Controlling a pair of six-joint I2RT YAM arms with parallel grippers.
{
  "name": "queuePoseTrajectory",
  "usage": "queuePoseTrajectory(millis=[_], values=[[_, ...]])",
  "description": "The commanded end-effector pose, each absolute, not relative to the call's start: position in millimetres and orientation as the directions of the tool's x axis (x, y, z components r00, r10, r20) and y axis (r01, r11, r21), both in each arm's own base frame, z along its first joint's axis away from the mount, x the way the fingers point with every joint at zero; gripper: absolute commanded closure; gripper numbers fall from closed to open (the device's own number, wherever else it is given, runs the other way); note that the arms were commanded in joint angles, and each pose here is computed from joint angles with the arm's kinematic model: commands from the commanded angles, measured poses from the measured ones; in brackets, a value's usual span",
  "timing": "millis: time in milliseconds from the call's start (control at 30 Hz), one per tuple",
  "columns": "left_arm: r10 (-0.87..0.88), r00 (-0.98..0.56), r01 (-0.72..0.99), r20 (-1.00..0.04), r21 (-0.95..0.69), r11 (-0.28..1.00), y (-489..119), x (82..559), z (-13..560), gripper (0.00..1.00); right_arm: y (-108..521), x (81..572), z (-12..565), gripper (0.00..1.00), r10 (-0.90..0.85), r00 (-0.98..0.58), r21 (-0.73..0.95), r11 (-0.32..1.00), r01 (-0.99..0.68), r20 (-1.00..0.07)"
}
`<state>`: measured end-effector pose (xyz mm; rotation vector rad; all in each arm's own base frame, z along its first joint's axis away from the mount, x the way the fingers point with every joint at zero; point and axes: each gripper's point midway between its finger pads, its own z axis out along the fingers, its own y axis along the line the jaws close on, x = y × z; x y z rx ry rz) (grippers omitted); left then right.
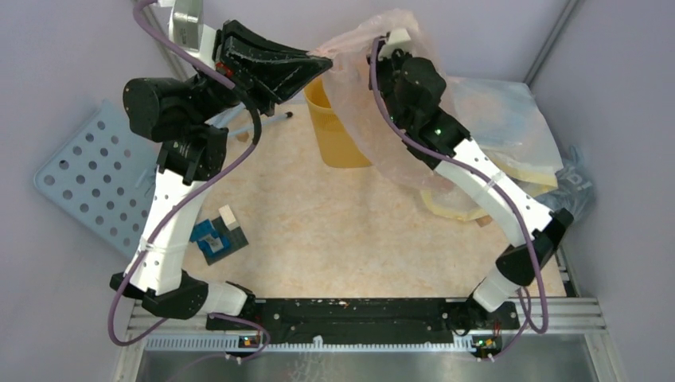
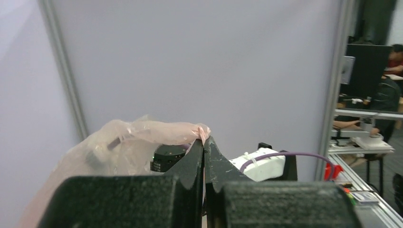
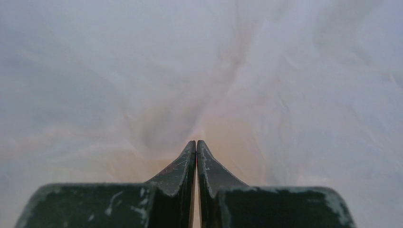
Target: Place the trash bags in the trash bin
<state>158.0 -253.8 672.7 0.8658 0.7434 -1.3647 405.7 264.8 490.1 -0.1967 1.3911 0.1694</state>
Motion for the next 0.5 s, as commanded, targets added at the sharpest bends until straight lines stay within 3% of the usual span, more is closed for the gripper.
queuePoseTrajectory(millis=[0, 100, 467], values=[[-0.520, 0.207, 0.964, -0.829, 0.082, 0.253, -239.2, 192.9, 683.6, 1.00, 279.1, 429.4, 500.0, 0.98, -0.070, 0.173, -0.112, 0.962, -0.248, -0.982], [-0.519, 0.301, 0.922, -0.800, 0.105, 0.373, -228.8, 205.6, 684.8, 1.00, 285.2, 445.0, 502.7, 1.00, -0.086, 0.181, -0.128, 0.964, -0.235, -0.980], [-0.506, 0.425, 0.880, -0.751, 0.210, 0.426, -225.3, 206.8, 698.4, 1.00, 289.8, 464.9, 560.1, 1.00, -0.044, 0.299, -0.123, 0.960, -0.251, -0.953]])
